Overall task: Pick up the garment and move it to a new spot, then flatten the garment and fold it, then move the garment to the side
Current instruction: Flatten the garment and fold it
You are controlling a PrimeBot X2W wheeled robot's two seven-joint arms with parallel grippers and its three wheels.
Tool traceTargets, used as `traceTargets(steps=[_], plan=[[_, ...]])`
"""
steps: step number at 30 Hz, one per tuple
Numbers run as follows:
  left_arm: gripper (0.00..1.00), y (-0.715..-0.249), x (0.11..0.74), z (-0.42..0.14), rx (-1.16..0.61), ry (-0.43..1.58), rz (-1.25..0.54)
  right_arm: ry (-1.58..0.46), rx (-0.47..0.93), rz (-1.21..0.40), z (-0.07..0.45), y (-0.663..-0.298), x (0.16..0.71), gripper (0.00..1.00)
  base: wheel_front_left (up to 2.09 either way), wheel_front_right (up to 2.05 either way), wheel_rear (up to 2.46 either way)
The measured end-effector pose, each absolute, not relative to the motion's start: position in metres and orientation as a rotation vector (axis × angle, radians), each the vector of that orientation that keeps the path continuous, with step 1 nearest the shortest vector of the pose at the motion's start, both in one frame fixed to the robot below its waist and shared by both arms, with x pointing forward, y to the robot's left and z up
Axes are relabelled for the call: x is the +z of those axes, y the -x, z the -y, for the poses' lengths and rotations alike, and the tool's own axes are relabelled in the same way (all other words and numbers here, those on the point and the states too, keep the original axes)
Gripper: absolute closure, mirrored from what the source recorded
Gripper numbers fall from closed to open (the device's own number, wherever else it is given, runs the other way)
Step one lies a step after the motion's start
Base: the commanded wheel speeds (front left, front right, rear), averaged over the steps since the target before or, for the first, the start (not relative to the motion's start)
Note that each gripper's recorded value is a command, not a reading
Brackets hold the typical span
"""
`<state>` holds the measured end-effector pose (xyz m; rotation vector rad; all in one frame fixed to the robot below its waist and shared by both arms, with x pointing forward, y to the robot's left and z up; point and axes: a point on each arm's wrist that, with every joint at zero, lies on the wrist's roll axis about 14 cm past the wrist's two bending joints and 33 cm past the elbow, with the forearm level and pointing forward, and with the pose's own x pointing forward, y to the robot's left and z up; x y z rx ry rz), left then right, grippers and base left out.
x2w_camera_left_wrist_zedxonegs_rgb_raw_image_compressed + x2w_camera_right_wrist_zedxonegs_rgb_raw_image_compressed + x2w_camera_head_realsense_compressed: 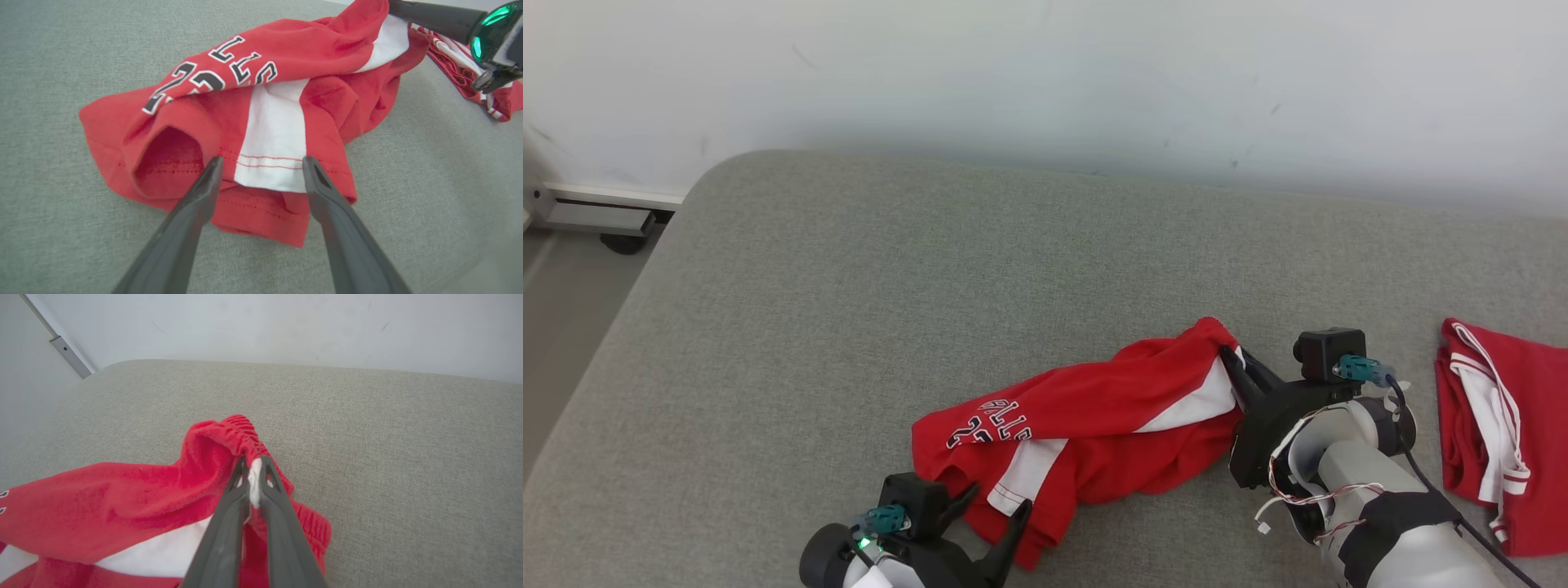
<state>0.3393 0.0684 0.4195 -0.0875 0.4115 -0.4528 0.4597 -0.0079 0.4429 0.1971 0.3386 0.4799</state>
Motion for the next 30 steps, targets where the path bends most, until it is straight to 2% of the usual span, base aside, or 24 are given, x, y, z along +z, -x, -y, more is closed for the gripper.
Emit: traceTargets(steps=[13, 28, 29, 30], plan=[[0.0, -0.322, 0.415, -0.076, -0.429, 0.106, -0.453, -0.198, 0.517, -0.318, -0.006, -0.455, 0.453, 1.0, 0.0, 0.0, 0.0], [0.0, -0.337, 0.42, -0.059, -0.452, 0.157, -0.474, -0.199, 0.515, -0.314, 0.001, -0.45, 0.453, 1.0, 0.0, 0.0, 0.0], [0.02, -0.338, 0.421, -0.059, -0.454, 0.158, -0.473, -0.199, 0.509, -0.316, 0.003, -0.45, 0.453, 1.0, 0.0, 0.0, 0.0], [0.11, -0.339, 0.42, -0.058, -0.455, 0.155, -0.476, -0.199, 0.504, -0.319, 0.005, -0.45, 0.452, 1.0, 0.0, 0.0, 0.0]])
